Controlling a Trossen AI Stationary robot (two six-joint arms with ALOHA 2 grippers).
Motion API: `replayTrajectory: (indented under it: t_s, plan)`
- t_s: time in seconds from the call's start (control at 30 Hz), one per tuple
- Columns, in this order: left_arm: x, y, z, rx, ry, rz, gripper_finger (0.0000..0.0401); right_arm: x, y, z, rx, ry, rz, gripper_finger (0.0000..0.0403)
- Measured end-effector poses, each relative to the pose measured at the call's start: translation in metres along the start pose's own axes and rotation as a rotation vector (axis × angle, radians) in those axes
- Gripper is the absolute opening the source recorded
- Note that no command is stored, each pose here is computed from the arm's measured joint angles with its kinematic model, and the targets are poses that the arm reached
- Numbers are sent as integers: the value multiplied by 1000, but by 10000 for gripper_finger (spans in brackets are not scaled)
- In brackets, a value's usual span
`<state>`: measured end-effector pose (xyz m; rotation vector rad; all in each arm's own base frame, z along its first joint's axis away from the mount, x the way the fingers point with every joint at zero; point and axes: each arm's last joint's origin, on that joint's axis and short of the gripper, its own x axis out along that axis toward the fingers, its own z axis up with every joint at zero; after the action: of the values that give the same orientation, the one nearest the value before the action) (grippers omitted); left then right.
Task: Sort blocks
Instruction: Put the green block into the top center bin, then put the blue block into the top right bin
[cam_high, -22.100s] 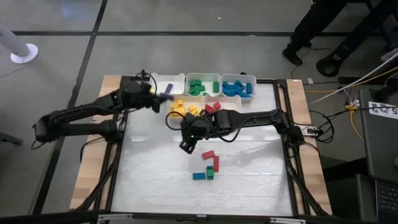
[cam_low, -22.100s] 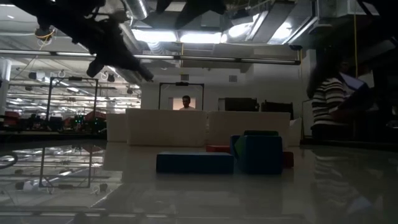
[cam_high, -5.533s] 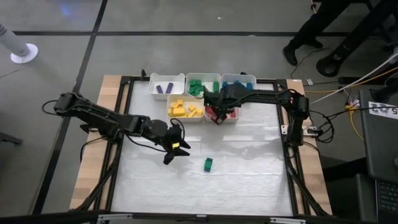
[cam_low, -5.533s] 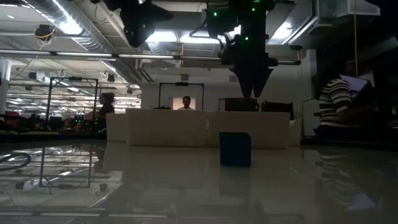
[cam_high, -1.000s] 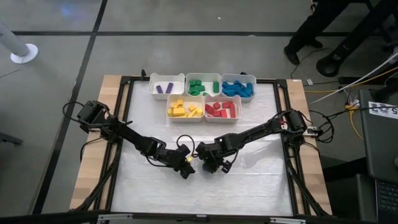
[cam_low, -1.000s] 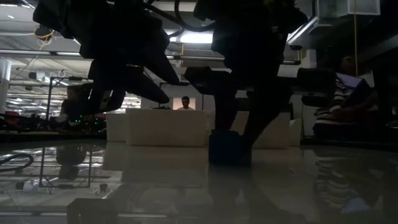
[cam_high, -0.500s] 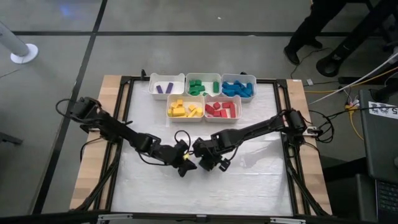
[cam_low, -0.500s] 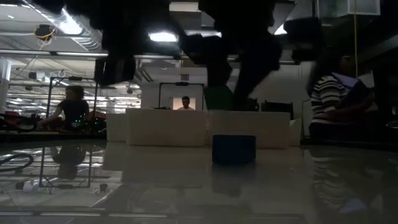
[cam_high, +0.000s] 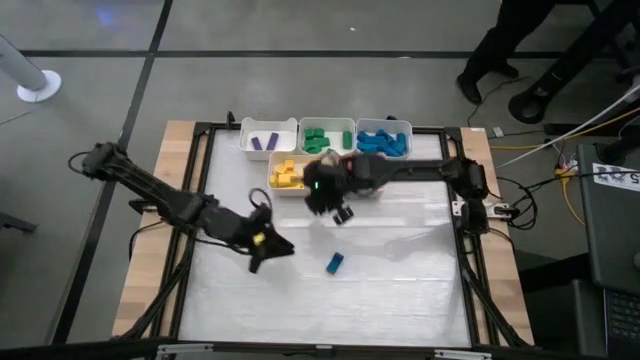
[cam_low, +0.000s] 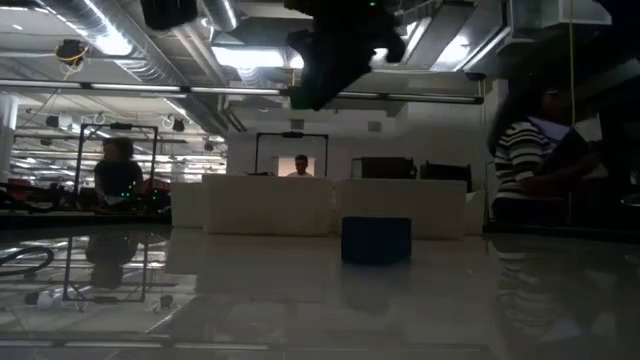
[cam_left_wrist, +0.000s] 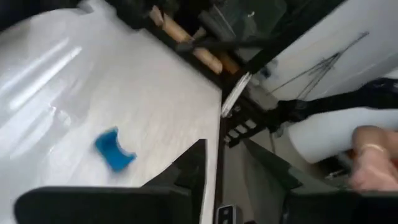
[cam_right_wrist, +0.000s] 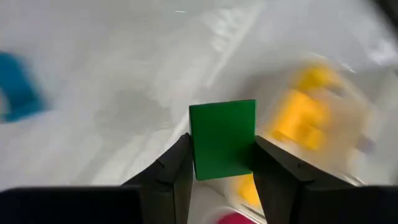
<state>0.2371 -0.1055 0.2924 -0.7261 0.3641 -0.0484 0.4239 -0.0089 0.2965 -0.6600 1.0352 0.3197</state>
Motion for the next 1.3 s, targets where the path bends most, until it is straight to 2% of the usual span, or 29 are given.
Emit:
replayTrajectory:
  t_s: [0.3, 0.43, 0.5, 0.6, 0.77, 1.07, 1.3]
  plan:
    - [-70, -1, 27, 176, -99, -22, 86, -8, -87, -63, 218, 76, -348, 142]
    - [-94, 6, 31, 248, -135, 31, 86, -5, -115, -92, 330, 65, -413, 143]
    - [-103, 10, 33, 281, -152, 75, 86, -3, -124, -103, 425, 45, -439, 143]
    - [-110, 15, 33, 306, -178, 141, 86, 1, -131, -116, 541, 43, -433, 143]
    - [-112, 19, 31, 348, -163, 204, 86, 9, -133, -126, 642, 61, -415, 150]
    - [-111, 26, 25, 365, -99, 274, 86, 13, -134, -129, 683, 85, -444, 239]
    - [-109, 27, 25, 402, -107, 300, 86, 6, -131, -124, 851, 82, -420, 259]
